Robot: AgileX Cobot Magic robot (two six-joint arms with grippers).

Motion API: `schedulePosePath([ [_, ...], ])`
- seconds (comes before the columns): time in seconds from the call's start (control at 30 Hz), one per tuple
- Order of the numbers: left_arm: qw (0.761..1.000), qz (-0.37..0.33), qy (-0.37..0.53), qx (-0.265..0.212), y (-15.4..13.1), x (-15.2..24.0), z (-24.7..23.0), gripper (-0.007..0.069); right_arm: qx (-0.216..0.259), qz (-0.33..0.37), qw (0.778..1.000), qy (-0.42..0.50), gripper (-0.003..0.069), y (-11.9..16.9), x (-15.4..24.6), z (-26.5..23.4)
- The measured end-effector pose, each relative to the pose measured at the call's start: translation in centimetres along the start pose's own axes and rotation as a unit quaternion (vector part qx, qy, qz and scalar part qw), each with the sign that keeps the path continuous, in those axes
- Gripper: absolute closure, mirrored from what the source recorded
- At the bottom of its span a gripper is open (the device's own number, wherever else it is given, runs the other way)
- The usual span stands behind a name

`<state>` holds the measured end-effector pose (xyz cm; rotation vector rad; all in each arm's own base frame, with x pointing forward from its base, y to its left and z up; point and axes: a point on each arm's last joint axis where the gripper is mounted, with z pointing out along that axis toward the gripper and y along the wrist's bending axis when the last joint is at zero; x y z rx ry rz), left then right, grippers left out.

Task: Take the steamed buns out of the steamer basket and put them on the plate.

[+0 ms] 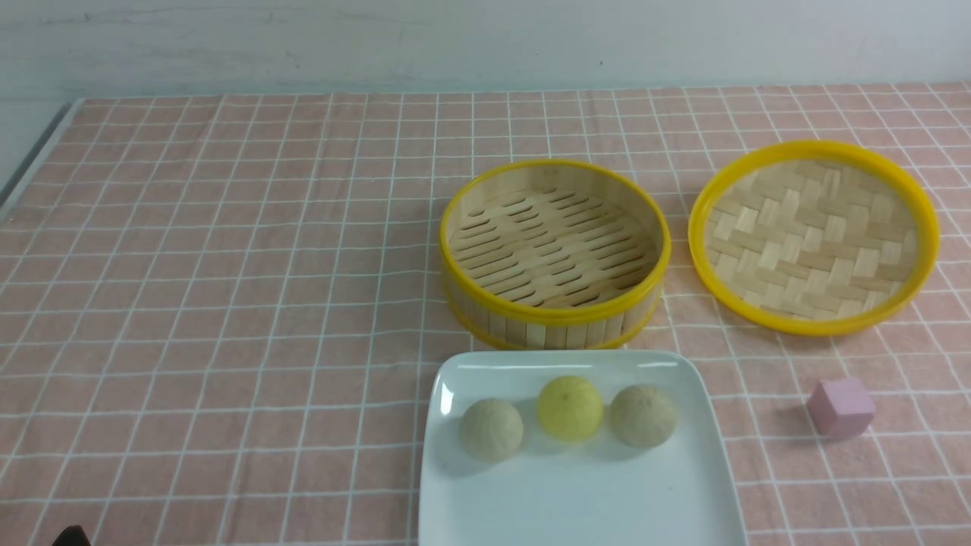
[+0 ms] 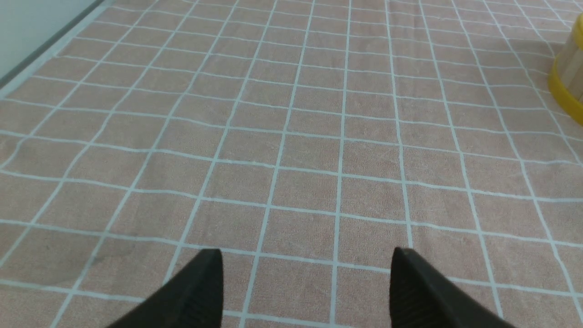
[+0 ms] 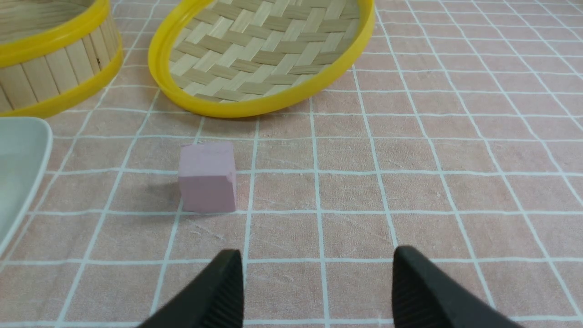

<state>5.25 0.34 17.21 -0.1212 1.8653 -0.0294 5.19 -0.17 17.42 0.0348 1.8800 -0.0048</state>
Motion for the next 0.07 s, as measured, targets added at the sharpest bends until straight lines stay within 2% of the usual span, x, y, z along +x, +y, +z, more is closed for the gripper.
schedulePosePath([
  [0.07, 1.0, 0.0, 0.0, 0.0, 0.0, 0.0, 0.0, 0.0131, 0.0, 0.0, 1.0, 0.0, 0.0216, 0.0, 0.0, 0.0],
])
